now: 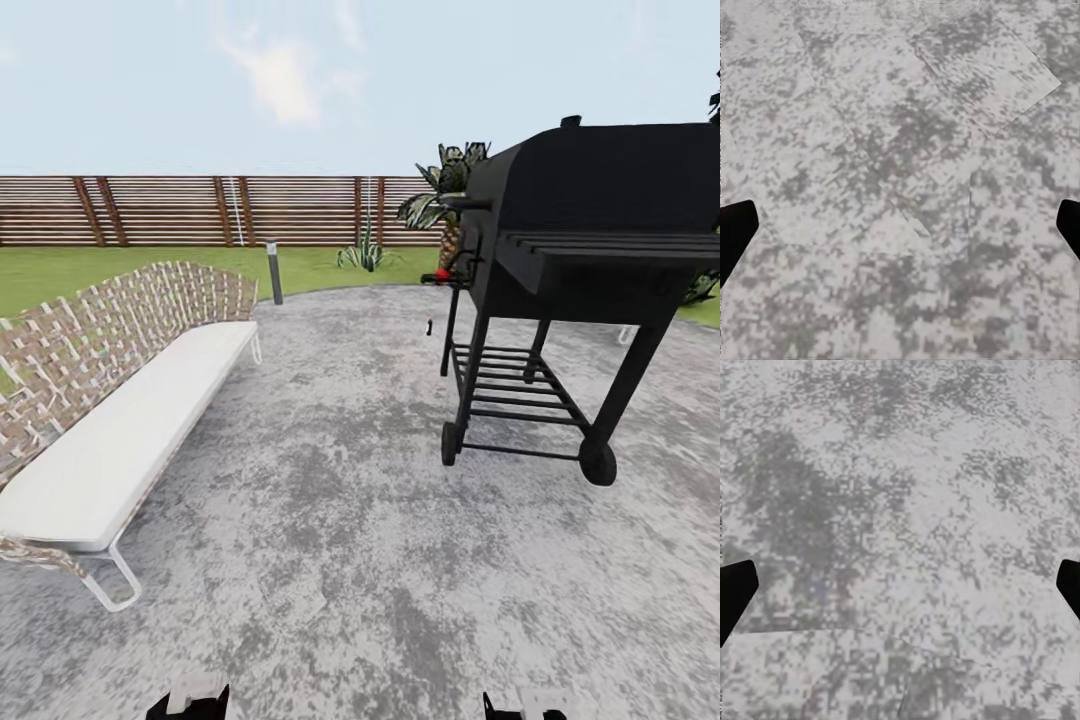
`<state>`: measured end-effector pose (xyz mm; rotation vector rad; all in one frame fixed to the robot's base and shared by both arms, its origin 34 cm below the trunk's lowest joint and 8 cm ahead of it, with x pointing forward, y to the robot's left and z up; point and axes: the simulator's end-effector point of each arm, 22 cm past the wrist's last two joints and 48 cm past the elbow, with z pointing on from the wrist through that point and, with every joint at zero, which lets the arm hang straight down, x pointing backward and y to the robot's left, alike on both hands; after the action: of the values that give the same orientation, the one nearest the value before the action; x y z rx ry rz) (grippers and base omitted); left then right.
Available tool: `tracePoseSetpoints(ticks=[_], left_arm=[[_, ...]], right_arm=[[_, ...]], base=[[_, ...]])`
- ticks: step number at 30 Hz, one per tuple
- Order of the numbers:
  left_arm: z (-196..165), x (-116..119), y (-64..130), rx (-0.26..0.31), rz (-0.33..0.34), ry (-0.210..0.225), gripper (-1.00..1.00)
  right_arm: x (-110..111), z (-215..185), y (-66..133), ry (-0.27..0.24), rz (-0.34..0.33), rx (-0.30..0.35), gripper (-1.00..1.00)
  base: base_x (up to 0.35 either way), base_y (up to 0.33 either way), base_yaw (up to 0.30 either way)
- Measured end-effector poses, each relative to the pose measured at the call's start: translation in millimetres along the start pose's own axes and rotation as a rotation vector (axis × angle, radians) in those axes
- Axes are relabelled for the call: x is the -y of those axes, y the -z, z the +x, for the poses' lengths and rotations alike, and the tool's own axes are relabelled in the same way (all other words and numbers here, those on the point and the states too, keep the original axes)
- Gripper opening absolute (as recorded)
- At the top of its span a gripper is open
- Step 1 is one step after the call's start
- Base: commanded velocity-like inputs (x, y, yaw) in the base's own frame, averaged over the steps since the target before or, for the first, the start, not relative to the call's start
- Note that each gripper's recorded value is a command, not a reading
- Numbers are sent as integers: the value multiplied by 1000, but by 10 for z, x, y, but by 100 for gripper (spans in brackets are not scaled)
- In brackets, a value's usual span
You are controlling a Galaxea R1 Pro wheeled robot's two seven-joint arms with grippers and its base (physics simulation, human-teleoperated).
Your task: Pick up the pesticide atomizer in the garden and spray insectifuge to fully cover both potted plants in the garden.
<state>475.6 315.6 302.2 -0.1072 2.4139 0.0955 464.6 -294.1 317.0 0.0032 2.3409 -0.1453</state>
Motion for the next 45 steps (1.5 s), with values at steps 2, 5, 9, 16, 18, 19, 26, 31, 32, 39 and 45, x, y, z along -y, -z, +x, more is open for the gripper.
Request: tracePoseSetpoints(ticks=[2,5,9,16,18,19,26,31,32,39,45], left_arm=[[-3,1,0,1,0,0,100],[-2,2,0,0,0,0,100],[-3,6,0,1,1,1,100],[3,3,1,-1,0,0,100],[3,3,1,-1,0,0,100],[3,3,1,-1,0,0,100],[4,6,1,-1,1,1,100],[4,6,1,-1,1,1,100],[6,4,1,-1,1,0,100],[11,1,2,-2,0,0,100],[10,-9,2,-2,-1,-1,100]], right_arm=[[0,0,0,0,0,0,100],[0,-1,0,0,0,0,100],[0,0,0,0,0,0,100],[0,-1,0,0,0,0,100],[0,-2,0,0,0,0,100],[0,-2,0,0,0,0,100],[1,-2,0,0,0,0,100],[0,-1,0,0,0,0,100],[1,-2,0,0,0,0,100],[9,-6,-1,-2,3,2,100],[9,-3,0,-2,3,1,100]], base=[[318,172,0],[316,183,0],[315,185,0],[315,175,0],[315,167,0],[315,166,0],[315,164,0],[318,142,0],[330,58,0],[336,12,0],[338,0,0]])
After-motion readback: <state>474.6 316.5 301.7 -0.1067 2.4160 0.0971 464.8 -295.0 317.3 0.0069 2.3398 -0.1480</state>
